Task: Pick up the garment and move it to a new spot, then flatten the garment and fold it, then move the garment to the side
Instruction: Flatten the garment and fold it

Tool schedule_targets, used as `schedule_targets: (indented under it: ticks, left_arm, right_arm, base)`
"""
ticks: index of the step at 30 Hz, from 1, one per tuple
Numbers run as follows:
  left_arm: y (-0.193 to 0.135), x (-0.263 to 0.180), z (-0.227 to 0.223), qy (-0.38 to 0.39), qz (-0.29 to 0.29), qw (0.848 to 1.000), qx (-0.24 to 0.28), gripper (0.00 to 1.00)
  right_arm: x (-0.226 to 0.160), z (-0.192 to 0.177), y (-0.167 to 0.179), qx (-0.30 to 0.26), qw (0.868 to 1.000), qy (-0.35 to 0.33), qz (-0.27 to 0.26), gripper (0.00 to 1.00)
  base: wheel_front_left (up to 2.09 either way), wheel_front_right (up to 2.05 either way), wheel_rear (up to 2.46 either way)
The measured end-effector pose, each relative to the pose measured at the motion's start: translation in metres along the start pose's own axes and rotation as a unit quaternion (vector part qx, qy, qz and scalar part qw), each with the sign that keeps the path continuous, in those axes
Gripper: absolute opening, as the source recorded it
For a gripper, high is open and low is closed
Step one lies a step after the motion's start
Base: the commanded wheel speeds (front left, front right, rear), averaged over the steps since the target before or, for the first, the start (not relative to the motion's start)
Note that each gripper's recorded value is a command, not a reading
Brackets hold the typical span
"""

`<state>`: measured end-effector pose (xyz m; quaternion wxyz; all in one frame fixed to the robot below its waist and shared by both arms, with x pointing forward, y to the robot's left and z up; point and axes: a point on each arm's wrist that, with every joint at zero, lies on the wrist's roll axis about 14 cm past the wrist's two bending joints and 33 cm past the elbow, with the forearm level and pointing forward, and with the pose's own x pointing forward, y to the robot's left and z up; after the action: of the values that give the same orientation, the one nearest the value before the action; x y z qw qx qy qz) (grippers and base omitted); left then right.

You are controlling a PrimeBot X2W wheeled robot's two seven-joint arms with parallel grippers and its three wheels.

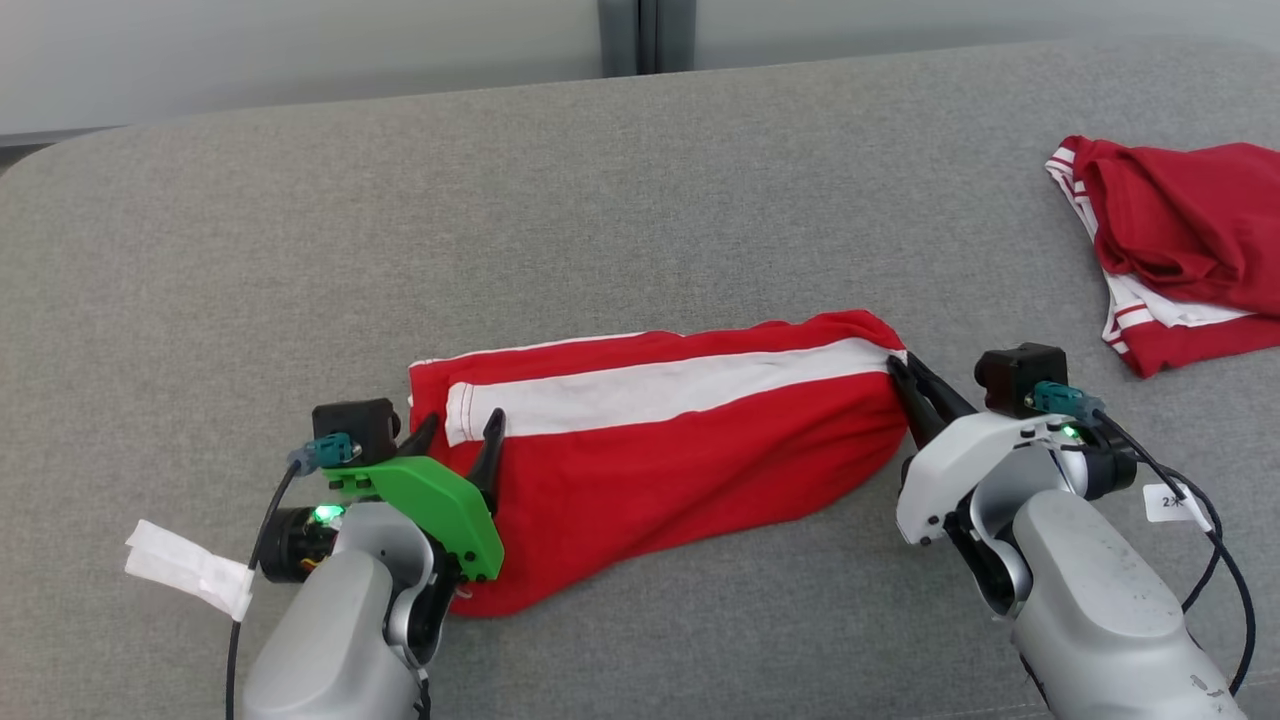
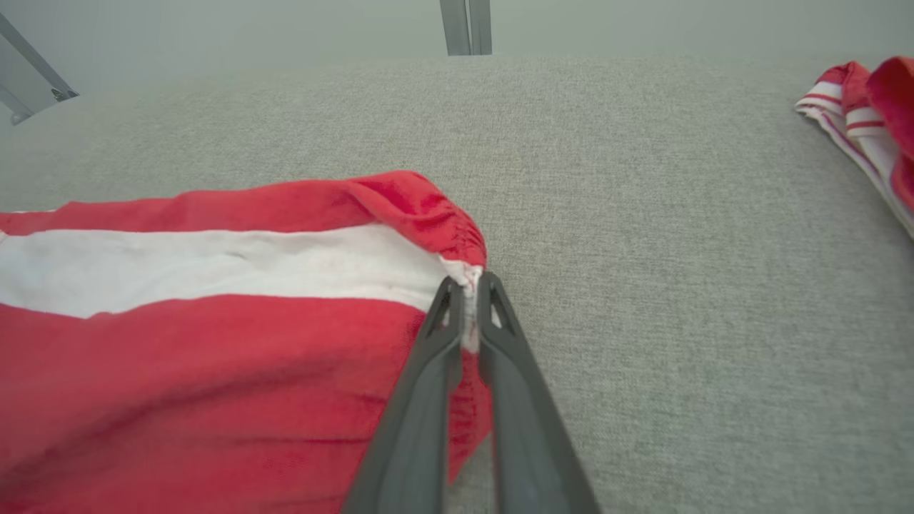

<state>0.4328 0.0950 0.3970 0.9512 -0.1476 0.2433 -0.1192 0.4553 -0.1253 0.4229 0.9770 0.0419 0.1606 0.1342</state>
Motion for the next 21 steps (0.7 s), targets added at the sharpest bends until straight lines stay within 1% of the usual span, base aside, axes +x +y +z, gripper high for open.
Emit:
schedule_targets:
  ticks: [7,13,14,16,19,21]
  left_arm:
    - [0.000,0.004,-0.006,0.015,-0.004,1.000,-0.011,1.00]
    - [-0.012,0.004,-0.006,0.017,-0.024,0.999,-0.022,1.00]
    - [-0.014,0.004,-0.006,0.017,-0.027,0.999,-0.023,0.96]
    - [-0.016,0.004,-0.006,0.017,-0.031,0.999,-0.022,0.80]
    - [-0.018,0.004,-0.004,0.011,-0.033,0.999,-0.025,0.52]
    - [-0.017,0.005,-0.005,0.013,-0.030,0.999,-0.025,0.44]
  right_arm:
    - [-0.001,-0.002,-0.001,0.001,1.000,-0.001,-0.002,0.00]
    - [-0.002,-0.001,0.000,0.002,1.000,-0.003,0.000,0.00]
    - [-0.003,-0.001,0.000,0.002,1.000,-0.004,0.000,0.00]
    - [-0.003,-0.001,0.000,0.002,1.000,-0.004,0.000,0.00]
    - [-0.004,-0.002,0.000,0.002,1.000,-0.004,0.000,0.00]
    - [-0.004,-0.002,0.000,0.002,1.000,-0.004,0.000,0.00]
  base:
    - [0.00,0.00,0.00]
    - [0.00,0.00,0.00]
    - [0.00,0.00,0.00]
    - [0.00,0.00,0.00]
    - [0.00,0.00,0.00]
    - [0.00,0.00,0.00]
